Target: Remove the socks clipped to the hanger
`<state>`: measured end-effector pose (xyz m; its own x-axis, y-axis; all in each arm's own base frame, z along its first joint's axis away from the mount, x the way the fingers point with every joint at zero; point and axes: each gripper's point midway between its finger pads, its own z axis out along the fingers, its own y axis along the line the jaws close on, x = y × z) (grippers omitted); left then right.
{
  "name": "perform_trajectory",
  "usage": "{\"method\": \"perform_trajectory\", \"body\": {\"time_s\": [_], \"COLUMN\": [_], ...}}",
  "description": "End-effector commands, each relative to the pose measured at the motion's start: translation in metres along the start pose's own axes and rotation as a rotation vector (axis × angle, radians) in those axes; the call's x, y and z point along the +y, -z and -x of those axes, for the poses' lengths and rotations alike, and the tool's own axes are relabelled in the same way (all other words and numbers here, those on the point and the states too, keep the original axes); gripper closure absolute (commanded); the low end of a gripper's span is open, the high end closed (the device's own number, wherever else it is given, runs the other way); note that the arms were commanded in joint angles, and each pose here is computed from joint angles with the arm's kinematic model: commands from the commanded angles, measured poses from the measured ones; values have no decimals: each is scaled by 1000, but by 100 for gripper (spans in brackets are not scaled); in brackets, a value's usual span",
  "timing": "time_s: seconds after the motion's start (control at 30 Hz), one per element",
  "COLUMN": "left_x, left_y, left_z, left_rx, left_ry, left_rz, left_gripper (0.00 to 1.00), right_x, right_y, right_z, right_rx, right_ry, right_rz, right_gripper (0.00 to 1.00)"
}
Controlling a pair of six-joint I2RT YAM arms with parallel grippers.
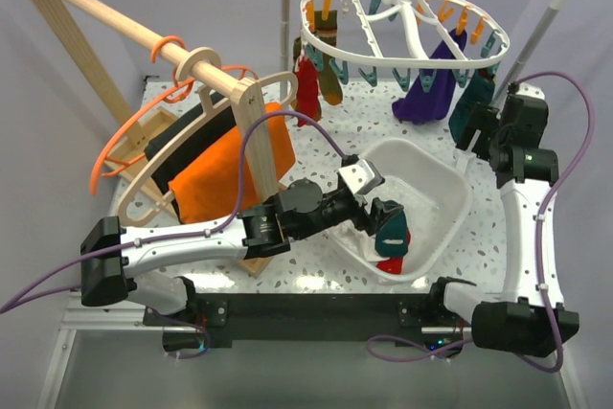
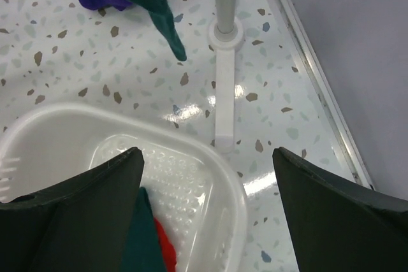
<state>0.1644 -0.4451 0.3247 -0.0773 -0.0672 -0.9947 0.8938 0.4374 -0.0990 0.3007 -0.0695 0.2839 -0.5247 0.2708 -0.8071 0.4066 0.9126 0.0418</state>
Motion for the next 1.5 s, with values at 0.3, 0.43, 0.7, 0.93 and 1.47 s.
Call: {"method": "perform_trajectory", "body": {"time_s": [0.3, 0.43, 0.7, 0.93, 1.47], "left_x": [-7, -5, -4, -8, -24], "left_y": [5, 6, 6, 0, -29], "left_z": [1, 4, 7, 6, 2], "left_rx": [-5, -10, -7, 4, 0], "left_ry": [-13, -29, -44, -33, 36], "left_rz": [-46, -38, -30, -46, -62], "left_gripper": [29, 29, 29, 29, 33], "right_x": [17, 24, 32, 52, 50], "right_y": [-39, -49, -88, -93, 24], "right_z": [77, 87, 90, 89, 63], "right_rx": [-326, -389, -391, -341, -220], "right_ry": [-37, -27, 7, -2, -119], "right_rz": [223, 259, 286, 383, 385], "right_gripper": [14, 18, 26, 64, 100]}}
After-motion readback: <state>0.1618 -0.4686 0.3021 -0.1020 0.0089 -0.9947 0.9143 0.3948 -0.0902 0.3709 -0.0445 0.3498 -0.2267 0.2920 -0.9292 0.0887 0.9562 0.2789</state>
